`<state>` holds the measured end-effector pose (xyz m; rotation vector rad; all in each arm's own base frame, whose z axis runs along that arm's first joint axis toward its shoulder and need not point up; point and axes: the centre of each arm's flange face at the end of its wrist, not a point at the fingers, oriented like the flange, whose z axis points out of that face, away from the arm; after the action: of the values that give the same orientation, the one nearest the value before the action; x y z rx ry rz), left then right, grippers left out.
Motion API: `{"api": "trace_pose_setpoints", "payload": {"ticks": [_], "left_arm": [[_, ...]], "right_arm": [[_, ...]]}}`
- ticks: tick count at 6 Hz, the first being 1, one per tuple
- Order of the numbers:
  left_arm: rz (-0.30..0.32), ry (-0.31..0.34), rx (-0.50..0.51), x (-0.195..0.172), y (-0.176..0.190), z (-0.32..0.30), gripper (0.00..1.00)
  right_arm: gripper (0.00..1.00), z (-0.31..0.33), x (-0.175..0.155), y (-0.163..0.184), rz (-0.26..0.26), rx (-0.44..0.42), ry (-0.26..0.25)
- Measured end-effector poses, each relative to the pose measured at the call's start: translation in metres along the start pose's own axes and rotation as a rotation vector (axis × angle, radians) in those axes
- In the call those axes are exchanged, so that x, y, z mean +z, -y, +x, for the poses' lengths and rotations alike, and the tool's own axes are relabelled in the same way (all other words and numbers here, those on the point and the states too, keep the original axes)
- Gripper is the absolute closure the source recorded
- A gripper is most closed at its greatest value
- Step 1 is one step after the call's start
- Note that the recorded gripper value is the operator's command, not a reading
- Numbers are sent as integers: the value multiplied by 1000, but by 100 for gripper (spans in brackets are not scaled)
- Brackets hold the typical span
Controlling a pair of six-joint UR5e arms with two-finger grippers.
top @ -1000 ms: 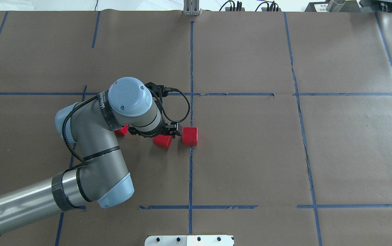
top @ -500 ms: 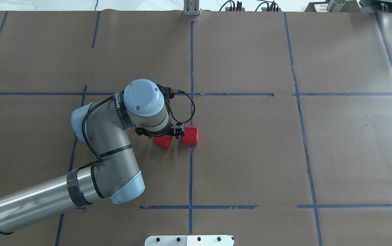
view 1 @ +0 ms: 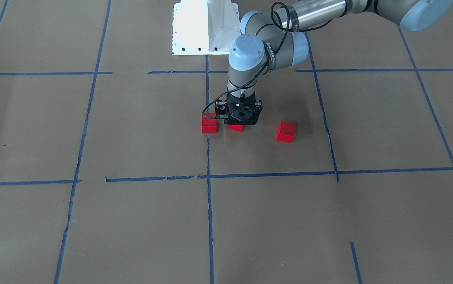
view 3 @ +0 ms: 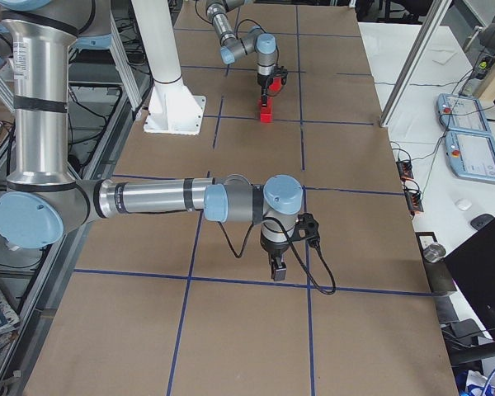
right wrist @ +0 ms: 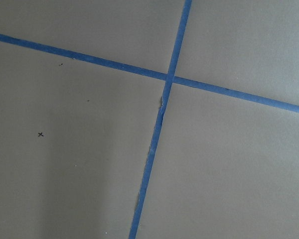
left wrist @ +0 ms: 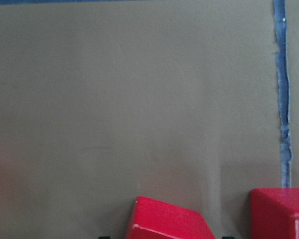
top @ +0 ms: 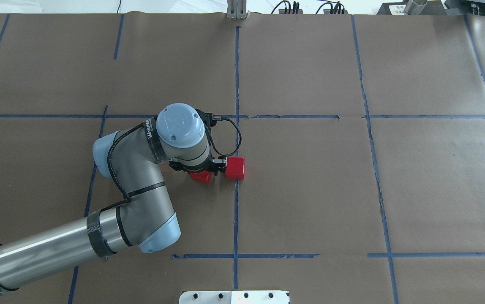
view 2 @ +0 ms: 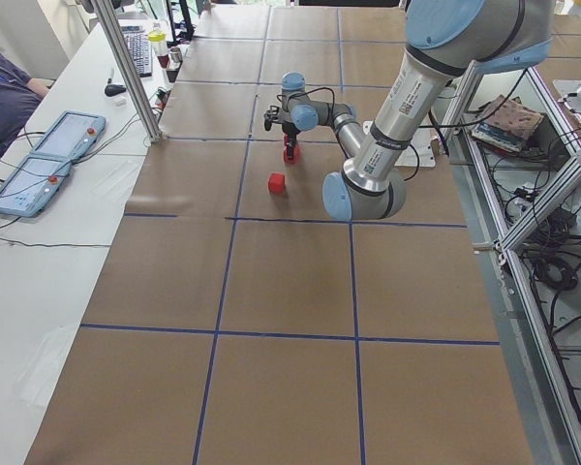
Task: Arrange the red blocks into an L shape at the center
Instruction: 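Carry the cube with the left gripper to just beyond the placed cube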
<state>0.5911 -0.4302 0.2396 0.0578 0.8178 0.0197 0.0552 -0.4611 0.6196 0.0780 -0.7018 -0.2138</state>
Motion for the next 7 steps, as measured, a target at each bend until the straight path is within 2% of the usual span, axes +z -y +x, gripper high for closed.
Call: {"api": "trace_pose_setpoints", "payload": {"ticks": [1, 2, 5, 7], "left_arm": [[-1, 2, 5, 2, 0, 0, 62], [4, 3, 15, 0, 5, -3, 70], [57, 15, -30, -22, 63, -16, 72], [58, 29, -53, -24, 97, 37, 71]], "right_arm": [[0, -2, -2, 1, 4, -3, 0], [0, -3, -4, 2, 8, -7, 1], [0, -5, -5, 3, 11, -8, 6], [0, -5, -5, 3, 12, 3, 7]]}}
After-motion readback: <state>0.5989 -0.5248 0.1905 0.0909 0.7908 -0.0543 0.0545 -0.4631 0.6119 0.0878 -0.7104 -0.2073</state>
